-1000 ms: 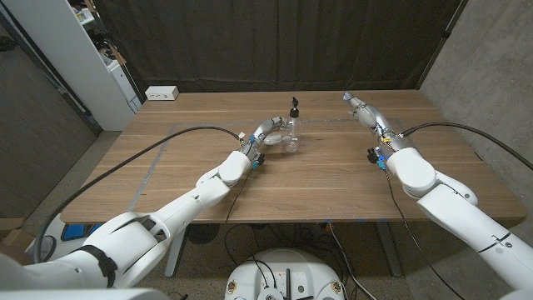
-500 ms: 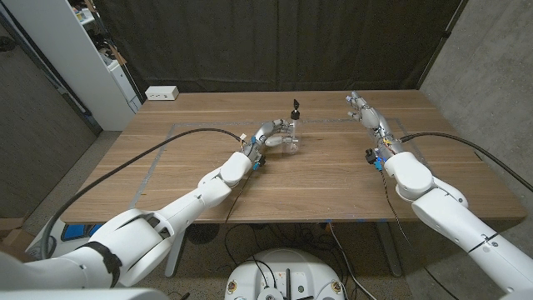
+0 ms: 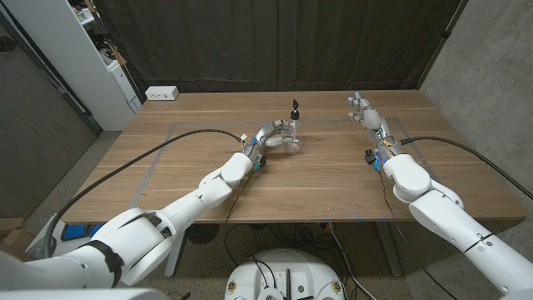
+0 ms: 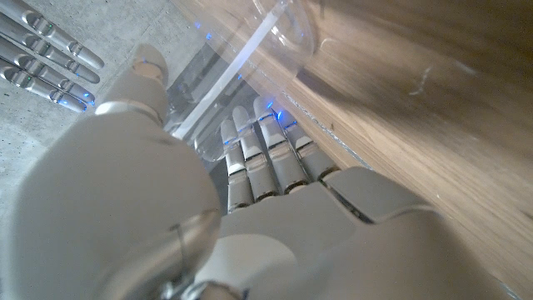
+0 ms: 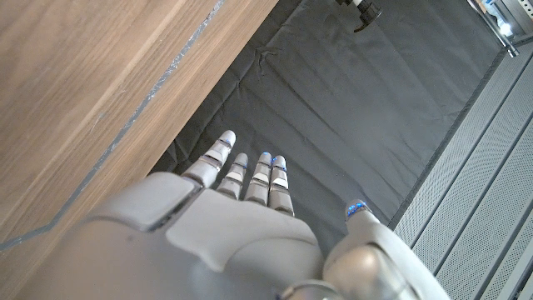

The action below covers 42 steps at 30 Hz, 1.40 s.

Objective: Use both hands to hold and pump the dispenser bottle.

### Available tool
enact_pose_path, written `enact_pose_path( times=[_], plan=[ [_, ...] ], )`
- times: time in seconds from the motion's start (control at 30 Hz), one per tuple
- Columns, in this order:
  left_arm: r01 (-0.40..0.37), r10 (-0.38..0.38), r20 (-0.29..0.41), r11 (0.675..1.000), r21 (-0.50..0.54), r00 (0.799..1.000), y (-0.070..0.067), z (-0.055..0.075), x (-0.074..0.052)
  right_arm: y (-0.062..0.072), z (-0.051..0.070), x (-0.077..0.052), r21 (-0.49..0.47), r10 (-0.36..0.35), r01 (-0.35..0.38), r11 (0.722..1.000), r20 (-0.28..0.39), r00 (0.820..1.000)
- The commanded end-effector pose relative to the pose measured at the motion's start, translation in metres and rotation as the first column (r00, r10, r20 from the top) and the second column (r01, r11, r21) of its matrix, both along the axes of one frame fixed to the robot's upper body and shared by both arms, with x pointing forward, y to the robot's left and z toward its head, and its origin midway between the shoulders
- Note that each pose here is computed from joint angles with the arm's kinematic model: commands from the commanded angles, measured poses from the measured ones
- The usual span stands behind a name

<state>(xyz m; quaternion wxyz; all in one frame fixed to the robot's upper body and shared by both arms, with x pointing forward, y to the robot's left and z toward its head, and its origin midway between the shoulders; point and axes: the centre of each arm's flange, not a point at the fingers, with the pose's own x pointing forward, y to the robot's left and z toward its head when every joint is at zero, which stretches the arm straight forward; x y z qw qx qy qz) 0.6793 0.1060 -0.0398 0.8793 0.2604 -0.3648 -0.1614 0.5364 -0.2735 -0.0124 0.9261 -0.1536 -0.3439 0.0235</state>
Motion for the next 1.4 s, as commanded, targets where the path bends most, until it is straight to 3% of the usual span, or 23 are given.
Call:
enact_pose_path(
  times=[0.03, 1.4],
  plan=[
    [0.006, -0.005, -0.027, 1.0, 0.009, 1.0, 0.001, -0.005, 0.001, -0.002, -0.002, 0.001, 0.015, -0.004, 0.004, 1.0, 0.0, 1.0],
    [0.034, -0.031, -0.079, 0.999, 0.039, 0.996, 0.01, -0.006, 0.004, 0.005, 0.001, 0.012, 0.001, 0.014, -0.014, 1.0, -0.017, 1.0]
  ],
)
